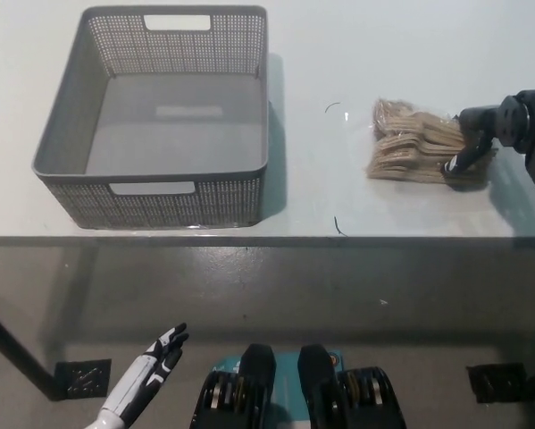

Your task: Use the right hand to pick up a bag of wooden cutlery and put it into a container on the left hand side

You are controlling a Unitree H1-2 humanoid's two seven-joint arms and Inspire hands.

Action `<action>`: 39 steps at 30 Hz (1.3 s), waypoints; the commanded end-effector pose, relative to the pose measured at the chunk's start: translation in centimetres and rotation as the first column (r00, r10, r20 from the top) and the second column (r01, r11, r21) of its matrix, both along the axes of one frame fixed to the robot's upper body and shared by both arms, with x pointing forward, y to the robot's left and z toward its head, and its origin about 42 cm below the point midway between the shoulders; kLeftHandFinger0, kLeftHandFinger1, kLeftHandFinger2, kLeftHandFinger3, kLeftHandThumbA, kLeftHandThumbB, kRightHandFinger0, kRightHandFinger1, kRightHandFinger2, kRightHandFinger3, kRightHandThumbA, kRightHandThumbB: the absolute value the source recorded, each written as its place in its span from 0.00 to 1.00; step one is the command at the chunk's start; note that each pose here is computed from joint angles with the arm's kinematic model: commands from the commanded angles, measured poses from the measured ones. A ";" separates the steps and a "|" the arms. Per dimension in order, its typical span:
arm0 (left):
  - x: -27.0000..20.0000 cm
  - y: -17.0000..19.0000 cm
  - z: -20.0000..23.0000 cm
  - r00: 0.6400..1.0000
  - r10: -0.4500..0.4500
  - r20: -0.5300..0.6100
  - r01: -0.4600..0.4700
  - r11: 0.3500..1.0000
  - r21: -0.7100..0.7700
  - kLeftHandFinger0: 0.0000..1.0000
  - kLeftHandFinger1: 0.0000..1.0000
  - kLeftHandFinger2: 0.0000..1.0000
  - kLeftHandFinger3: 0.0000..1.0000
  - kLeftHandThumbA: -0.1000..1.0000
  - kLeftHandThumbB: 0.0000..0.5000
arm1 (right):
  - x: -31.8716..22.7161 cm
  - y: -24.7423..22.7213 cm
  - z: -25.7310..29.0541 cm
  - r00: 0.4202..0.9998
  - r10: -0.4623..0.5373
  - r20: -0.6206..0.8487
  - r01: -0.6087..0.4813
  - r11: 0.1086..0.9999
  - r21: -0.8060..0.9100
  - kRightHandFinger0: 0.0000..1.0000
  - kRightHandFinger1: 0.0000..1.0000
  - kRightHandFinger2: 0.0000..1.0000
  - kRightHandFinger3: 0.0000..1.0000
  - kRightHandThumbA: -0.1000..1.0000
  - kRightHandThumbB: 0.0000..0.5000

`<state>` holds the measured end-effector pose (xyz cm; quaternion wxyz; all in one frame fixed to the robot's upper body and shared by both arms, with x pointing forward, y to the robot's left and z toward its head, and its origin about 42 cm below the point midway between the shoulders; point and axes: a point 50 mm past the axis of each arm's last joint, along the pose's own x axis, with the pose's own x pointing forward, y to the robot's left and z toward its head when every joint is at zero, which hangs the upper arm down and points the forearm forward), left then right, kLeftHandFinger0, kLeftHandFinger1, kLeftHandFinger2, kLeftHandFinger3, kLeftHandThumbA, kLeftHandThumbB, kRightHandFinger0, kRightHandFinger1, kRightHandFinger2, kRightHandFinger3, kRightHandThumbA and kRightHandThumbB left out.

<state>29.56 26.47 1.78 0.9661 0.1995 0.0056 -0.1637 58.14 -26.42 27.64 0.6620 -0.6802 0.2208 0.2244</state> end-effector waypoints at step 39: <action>3.0 -0.1 2.6 0.991 -0.083 0.104 0.075 0.994 0.077 1.00 1.00 1.00 1.00 1.00 0.80 | 0.9 1.2 4.1 0.770 -0.348 0.535 -0.209 0.655 0.726 0.06 0.51 0.88 0.89 0.00 0.23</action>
